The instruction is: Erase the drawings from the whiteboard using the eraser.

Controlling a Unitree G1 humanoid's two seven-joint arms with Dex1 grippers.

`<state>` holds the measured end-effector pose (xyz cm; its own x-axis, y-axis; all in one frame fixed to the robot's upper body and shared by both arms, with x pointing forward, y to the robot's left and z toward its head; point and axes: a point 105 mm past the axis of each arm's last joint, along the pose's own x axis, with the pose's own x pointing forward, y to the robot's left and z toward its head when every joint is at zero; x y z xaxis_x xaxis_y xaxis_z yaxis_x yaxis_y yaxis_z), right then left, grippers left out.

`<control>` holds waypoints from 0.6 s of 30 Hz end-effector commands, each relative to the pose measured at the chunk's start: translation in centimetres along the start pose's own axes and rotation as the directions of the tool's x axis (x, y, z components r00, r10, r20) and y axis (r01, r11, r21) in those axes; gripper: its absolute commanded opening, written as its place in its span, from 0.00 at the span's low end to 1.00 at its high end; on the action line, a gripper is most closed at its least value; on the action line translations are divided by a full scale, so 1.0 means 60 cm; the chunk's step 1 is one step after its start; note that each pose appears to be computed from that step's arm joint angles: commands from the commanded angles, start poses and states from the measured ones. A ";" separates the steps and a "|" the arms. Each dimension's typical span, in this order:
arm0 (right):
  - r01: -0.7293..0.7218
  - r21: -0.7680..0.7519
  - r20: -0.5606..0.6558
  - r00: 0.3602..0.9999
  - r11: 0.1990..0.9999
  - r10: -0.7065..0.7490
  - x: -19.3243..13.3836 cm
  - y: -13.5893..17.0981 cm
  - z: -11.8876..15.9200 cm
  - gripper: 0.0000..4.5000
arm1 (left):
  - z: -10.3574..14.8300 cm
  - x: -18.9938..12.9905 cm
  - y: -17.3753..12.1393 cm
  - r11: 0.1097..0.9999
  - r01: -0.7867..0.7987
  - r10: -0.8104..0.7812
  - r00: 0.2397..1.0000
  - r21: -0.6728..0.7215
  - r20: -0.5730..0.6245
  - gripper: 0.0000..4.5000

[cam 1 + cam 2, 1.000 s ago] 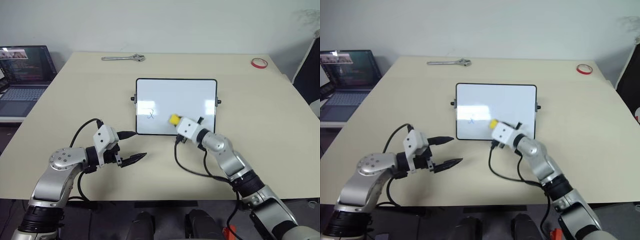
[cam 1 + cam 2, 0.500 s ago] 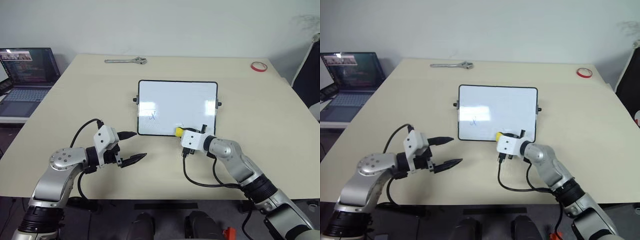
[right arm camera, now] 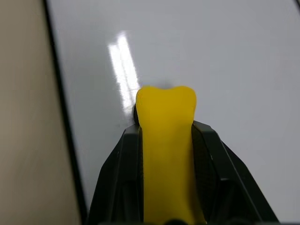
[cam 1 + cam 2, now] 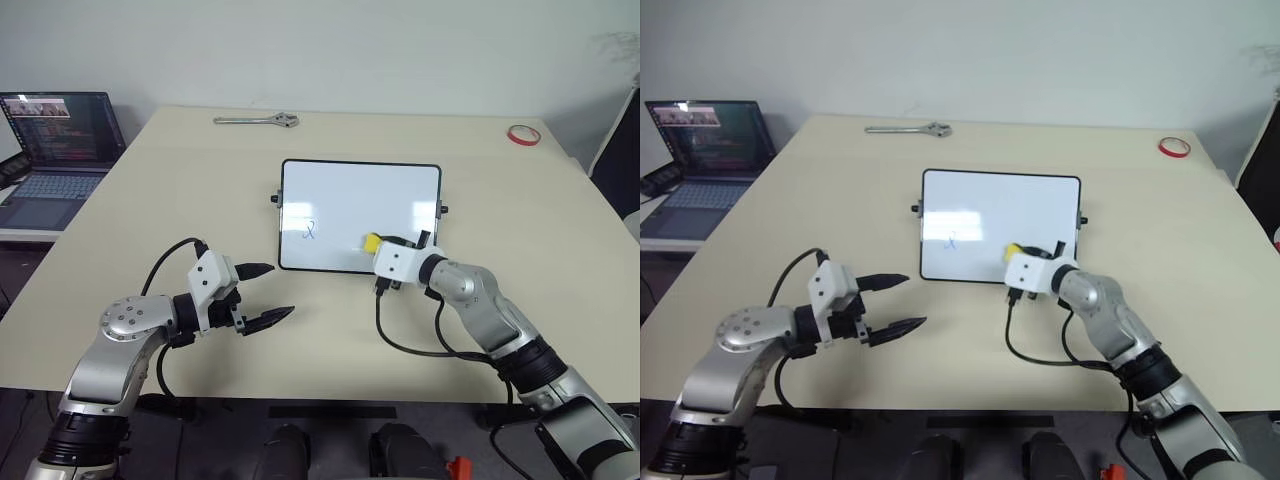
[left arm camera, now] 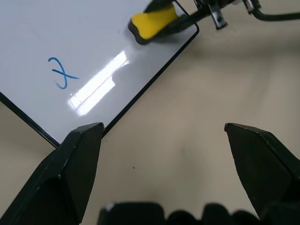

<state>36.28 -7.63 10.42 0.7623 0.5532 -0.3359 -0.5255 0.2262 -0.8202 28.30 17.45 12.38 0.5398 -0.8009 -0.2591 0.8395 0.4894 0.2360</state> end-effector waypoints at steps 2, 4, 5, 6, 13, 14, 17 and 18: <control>-0.084 0.074 -0.185 0.978 0.994 0.096 -0.008 0.042 -0.078 0.23 | 0.015 0.001 0.001 0.999 -0.006 0.006 1.000 0.034 0.023 1.00; -0.016 0.087 -0.174 0.984 0.996 0.031 -0.008 0.018 -0.073 0.23 | 0.018 0.002 0.001 1.000 -0.009 0.008 1.000 0.027 0.030 1.00; 0.024 0.081 -0.165 0.986 0.996 -0.011 -0.007 0.003 -0.069 0.23 | 0.019 0.002 0.001 1.000 -0.009 0.008 0.999 0.026 0.031 1.00; 0.065 0.078 -0.159 0.986 0.995 -0.052 -0.007 -0.010 -0.065 0.23 | 0.020 0.002 0.001 1.000 -0.010 0.009 0.999 0.025 0.032 1.00; 0.162 0.070 -0.149 0.977 0.984 -0.150 -0.013 -0.040 -0.066 0.23 | 0.021 0.003 0.001 1.000 -0.009 0.008 0.999 0.024 0.034 1.00; 0.126 0.057 -0.146 0.982 0.990 -0.116 -0.013 -0.029 -0.066 0.23 | 0.021 0.003 0.002 1.000 -0.010 0.009 0.999 0.024 0.033 1.00; 0.035 -0.002 -0.129 0.991 0.999 -0.035 -0.015 -0.001 -0.064 0.23 | 0.020 0.003 0.002 1.000 -0.013 0.012 0.999 0.022 0.033 1.00; 0.000 -0.021 -0.117 0.993 1.000 -0.003 -0.015 0.010 -0.061 0.23 | 0.020 0.003 0.002 1.000 -0.014 0.014 0.999 0.020 0.033 1.00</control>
<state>37.19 -9.36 12.33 0.8273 0.5098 -0.2359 -0.4218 0.2863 -0.8603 28.43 17.42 12.50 0.5499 -0.7963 -0.2521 0.8333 0.5023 0.2308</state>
